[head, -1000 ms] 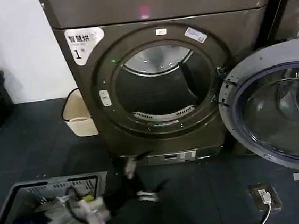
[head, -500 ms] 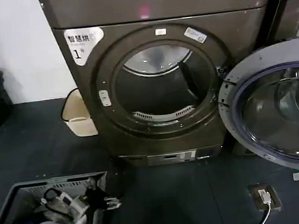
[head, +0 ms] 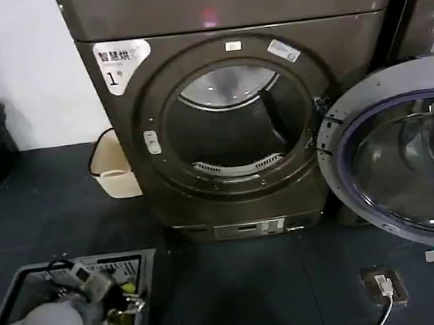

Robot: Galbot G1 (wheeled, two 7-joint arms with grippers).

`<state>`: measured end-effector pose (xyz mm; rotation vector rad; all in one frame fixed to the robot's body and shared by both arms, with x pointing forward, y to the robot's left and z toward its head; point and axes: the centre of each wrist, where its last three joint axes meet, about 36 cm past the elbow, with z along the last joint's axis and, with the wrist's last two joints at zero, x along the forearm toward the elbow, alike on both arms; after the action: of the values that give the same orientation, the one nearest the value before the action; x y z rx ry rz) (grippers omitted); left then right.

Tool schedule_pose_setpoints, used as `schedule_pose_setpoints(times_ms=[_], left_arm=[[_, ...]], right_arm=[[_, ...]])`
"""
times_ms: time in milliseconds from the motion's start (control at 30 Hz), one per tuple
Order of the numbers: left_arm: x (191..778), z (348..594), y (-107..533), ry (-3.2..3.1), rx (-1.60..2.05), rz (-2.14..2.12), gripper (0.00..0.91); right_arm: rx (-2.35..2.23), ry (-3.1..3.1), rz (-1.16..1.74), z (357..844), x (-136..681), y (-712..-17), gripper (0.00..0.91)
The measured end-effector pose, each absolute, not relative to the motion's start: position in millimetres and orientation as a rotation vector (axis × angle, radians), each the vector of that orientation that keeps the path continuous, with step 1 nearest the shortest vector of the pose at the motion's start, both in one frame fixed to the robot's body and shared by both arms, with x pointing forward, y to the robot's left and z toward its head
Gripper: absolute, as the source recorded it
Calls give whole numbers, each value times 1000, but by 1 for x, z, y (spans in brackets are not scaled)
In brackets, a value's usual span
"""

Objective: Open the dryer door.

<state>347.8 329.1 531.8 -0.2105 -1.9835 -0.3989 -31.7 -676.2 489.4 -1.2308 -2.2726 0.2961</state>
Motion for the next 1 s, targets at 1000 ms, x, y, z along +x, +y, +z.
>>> schedule_pose_setpoints(times_ms=[1000], left_arm=[[406, 511, 426, -1847, 160, 47, 907]], right_arm=[[-1210, -2297, 283, 486, -30, -677, 907]])
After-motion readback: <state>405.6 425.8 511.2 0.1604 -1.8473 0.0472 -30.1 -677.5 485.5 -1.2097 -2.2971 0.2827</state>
